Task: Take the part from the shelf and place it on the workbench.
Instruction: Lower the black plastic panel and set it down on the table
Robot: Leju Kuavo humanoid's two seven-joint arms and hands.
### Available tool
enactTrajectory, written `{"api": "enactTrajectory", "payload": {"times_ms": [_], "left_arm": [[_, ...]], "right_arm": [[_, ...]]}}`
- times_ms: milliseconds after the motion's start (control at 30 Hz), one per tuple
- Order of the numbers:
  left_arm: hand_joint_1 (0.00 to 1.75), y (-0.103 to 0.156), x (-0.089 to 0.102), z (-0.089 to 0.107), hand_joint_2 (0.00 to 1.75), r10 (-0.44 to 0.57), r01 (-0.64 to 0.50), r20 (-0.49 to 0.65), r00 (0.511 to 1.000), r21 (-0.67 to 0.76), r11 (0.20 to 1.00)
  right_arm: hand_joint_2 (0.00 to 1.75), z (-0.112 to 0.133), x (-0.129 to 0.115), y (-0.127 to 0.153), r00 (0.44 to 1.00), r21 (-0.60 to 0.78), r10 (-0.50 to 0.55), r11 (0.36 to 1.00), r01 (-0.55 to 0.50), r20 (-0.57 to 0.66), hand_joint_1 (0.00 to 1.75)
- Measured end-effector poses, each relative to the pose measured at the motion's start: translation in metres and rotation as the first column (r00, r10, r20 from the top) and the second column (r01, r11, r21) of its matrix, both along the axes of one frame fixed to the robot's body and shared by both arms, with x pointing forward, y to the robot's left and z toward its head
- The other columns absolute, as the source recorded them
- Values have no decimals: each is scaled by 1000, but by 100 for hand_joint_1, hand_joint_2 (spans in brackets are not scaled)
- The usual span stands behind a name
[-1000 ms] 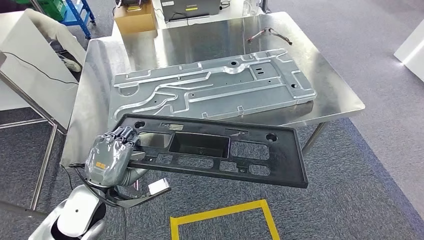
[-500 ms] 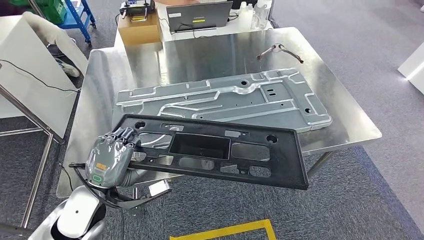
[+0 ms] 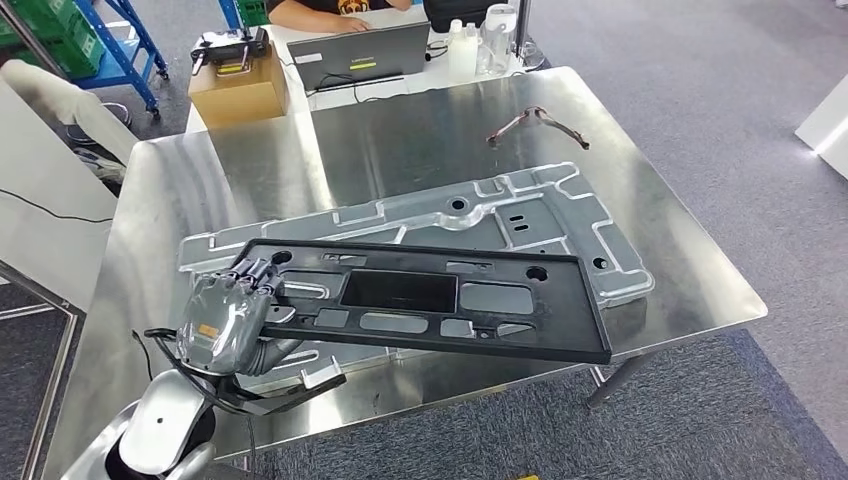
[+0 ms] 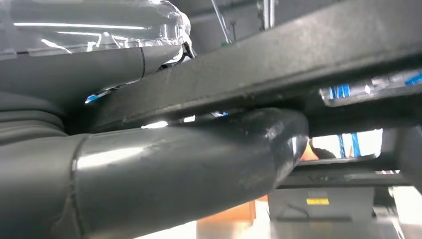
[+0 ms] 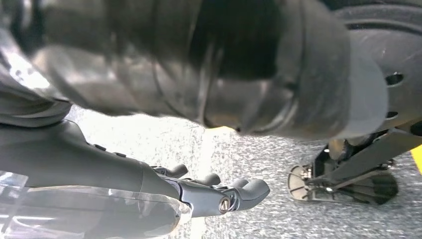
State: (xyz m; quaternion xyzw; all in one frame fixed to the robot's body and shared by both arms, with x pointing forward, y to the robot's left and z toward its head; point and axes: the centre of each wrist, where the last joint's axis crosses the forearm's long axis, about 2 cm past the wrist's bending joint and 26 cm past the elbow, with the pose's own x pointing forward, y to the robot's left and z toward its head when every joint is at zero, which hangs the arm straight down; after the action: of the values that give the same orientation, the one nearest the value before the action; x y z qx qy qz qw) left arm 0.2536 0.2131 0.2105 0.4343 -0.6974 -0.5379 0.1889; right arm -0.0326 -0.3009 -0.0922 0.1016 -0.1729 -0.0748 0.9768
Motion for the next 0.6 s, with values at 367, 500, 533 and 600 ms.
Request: {"api": "enactTrajectory", "payload": {"times_ms": [367,500,533,600], "left_arm": [[175,-1,2,-3,0,0,0,-58,998,5,1000],[175,0,1,-6,0,-5,6,-71,997,1,1000],[175,0,1,-7,0,-5,5,-74,997,1,1000],[175,0,2,-8,0,-4,4,-82,997,1,1000]], "right_arm": [[0,0,2,2,1000,1,-1,1000,1,0,0],[0,1,2,1,1000,-2,0,1000,0,-4,0],[0,1,2,0,1000,-4,1,1000,-1,-4,0],[0,1,2,0,1000,-6,1,1000,-1,-4,0]]}}
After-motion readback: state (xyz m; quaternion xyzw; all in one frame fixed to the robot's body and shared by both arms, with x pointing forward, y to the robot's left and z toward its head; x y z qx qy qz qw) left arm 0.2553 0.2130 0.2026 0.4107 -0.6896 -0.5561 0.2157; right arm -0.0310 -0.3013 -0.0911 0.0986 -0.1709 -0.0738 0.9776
